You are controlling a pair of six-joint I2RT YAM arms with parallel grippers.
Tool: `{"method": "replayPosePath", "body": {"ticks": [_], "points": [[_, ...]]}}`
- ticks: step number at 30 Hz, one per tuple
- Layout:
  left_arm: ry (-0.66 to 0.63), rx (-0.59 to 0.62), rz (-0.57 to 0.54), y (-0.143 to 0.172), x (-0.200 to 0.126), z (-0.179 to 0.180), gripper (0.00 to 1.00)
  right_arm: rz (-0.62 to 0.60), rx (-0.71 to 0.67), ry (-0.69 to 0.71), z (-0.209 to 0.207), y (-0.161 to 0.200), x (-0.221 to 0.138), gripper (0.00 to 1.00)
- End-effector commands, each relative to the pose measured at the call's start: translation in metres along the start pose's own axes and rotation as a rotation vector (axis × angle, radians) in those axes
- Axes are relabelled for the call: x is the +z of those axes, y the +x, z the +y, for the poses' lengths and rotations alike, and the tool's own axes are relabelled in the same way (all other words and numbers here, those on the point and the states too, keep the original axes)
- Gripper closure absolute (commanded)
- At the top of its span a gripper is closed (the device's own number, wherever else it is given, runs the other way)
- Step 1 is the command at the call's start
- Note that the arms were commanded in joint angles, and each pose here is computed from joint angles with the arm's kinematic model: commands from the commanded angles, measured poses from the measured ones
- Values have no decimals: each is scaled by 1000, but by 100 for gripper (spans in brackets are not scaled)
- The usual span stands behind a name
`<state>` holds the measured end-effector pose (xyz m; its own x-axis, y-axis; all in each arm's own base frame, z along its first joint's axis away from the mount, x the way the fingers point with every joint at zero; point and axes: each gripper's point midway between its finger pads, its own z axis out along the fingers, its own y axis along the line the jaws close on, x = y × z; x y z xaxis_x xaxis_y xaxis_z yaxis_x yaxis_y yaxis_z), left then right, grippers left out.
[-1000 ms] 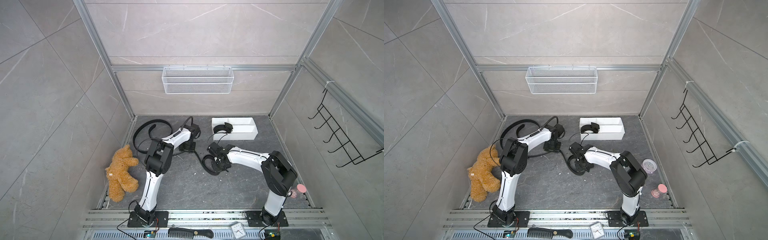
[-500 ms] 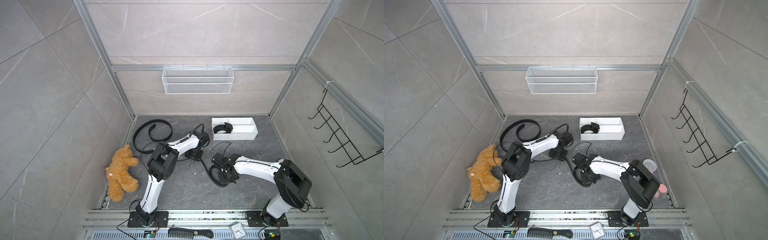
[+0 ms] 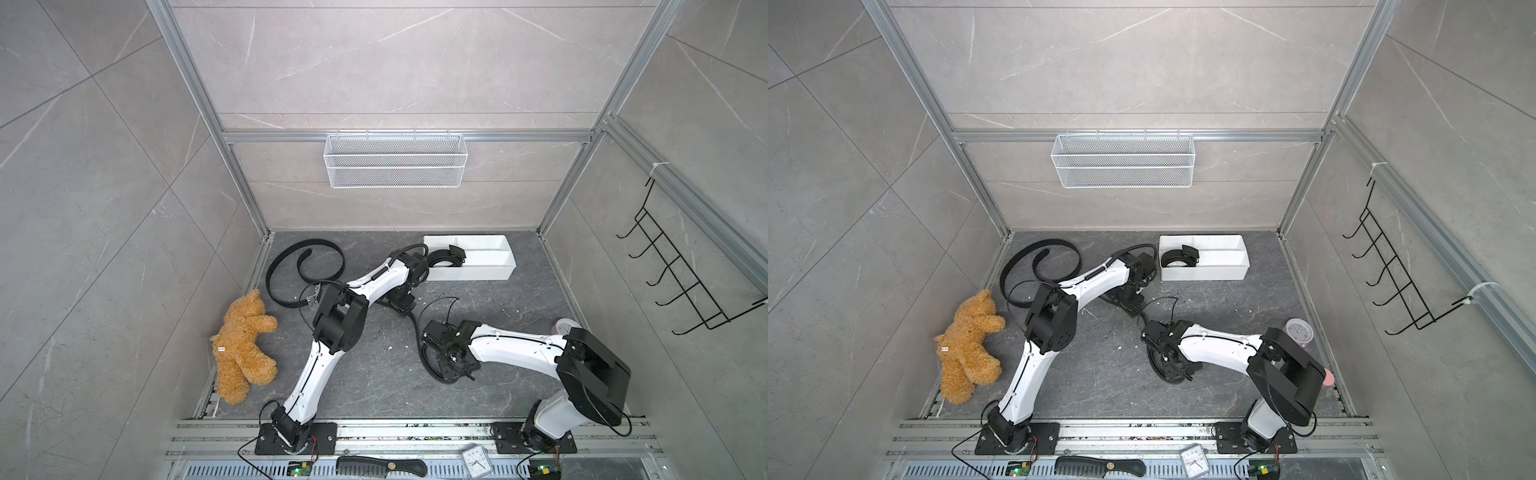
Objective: Place the belts into the storage roll
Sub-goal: Roll the belt at the center of the board.
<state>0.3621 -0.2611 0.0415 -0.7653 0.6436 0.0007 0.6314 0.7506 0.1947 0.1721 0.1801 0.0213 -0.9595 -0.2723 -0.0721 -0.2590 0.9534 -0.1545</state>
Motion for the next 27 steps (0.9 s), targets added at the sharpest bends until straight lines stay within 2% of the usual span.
{"method": "replayPosePath", "body": {"ticks": [1, 5, 10, 12, 16, 18, 20, 22, 24, 26, 27], "points": [[47, -48, -242, -18, -67, 9, 10, 150, -48, 2, 5, 33, 12, 100], [70, -117, -312, -1, -90, 9, 8, 133, -45, -5, 8, 27, 9, 100], [135, -267, -507, 19, -139, 14, 5, 109, -57, -18, 16, 20, 7, 100], [160, -380, -485, 42, -145, 15, 6, 104, -72, -16, 19, 18, 7, 100], [276, -692, -268, 117, -114, -14, 14, 108, -85, 1, 21, 18, 7, 100], [360, -823, -213, 144, -94, -37, 17, 107, -81, -4, 21, 19, 8, 100], [390, -972, -181, 167, -71, -44, 18, 105, -81, -5, 21, 20, 8, 100], [374, -1095, -182, 179, -55, -33, 19, 104, -84, -6, 22, 21, 8, 100], [288, -1153, -174, 184, -49, -12, 19, 104, -89, 0, 21, 21, 8, 100], [266, -1173, -183, 171, -47, 3, 17, 98, -89, -1, 21, 21, 7, 100], [296, -1169, -214, 156, -47, 6, 16, 95, -92, -4, 22, 21, 6, 100]]}}
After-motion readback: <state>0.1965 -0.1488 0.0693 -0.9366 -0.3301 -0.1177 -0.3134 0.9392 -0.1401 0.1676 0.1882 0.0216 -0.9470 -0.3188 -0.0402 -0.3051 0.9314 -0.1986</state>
